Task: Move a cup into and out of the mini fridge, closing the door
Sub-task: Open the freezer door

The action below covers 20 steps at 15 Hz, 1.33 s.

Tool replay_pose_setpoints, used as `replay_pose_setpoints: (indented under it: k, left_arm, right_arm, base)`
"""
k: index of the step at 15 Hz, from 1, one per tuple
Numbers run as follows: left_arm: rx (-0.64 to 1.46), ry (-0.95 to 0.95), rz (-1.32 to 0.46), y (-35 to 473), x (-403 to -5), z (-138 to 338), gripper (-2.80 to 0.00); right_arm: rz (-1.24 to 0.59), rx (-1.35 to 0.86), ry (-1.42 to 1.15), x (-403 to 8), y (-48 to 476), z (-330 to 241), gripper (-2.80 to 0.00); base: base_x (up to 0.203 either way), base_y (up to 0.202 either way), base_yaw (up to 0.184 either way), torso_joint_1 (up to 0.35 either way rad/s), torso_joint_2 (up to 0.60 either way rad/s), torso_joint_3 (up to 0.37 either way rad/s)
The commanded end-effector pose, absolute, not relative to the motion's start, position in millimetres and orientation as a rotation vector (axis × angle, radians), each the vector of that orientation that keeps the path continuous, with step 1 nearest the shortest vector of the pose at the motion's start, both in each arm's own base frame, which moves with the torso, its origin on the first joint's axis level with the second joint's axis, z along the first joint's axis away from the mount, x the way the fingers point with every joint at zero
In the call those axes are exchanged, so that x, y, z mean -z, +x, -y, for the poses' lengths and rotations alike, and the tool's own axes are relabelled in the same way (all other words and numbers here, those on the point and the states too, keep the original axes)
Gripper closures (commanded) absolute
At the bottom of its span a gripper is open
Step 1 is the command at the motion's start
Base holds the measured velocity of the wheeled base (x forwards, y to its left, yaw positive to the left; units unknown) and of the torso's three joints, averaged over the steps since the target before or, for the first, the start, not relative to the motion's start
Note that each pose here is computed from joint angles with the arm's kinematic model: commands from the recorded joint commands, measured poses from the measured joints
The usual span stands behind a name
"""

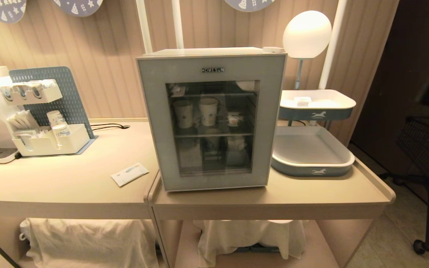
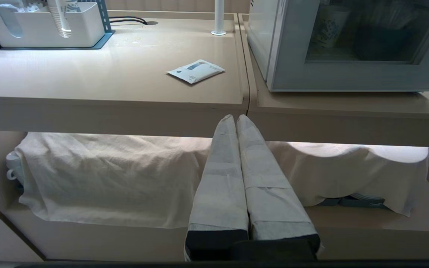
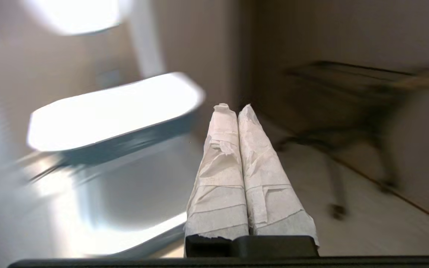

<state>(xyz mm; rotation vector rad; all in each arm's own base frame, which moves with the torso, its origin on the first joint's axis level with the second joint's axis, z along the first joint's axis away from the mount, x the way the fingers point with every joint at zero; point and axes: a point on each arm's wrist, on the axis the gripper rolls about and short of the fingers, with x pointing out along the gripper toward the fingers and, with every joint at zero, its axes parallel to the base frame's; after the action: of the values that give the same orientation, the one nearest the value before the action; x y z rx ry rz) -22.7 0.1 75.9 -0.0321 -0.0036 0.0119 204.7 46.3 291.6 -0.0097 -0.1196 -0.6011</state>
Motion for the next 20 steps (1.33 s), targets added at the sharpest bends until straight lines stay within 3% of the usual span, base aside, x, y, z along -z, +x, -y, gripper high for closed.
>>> replay_pose_setpoints:
  k: [1,5,9,12,15,20]
  left_arm:
    - [-0.012,-0.032,0.003,-23,-76,0,0.00]
    - [-0.012,-0.034,0.005,-23,-76,0,0.00]
    - [-0.012,-0.034,0.005,-23,-76,0,0.00]
    - [-0.012,-0.034,0.005,-23,-76,0,0.00]
    - [-0.011,-0.031,0.005,-23,-76,0,0.00]
    - [-0.016,-0.011,0.005,-23,-76,0,0.00]
  right_arm:
    - [0.274,0.780,0.071,-297,104,2,0.00]
    - [0.361,0.902,0.064,-239,7,18,0.00]
    - [0.446,0.735,0.016,-168,-47,15,0.00]
    - [0.319,0.340,-0.085,-108,-30,7,0.00]
    - [0.024,0.023,-0.037,-78,-23,0,0.00]
    - [-0.033,-0.007,-0.038,-74,-23,0,0.00]
  base:
    - [0.000,0.000,0.000,0.000,0.00,0.000]
    - [0.000,0.000,0.000,0.000,0.00,0.000]
    - [0.000,0.000,0.000,0.000,0.00,0.000]
    - [0.000,0.000,0.000,0.000,0.00,0.000]
    - [0.000,0.000,0.000,0.000,0.00,0.000]
    - [0.000,0.000,0.000,0.000,0.00,0.000]
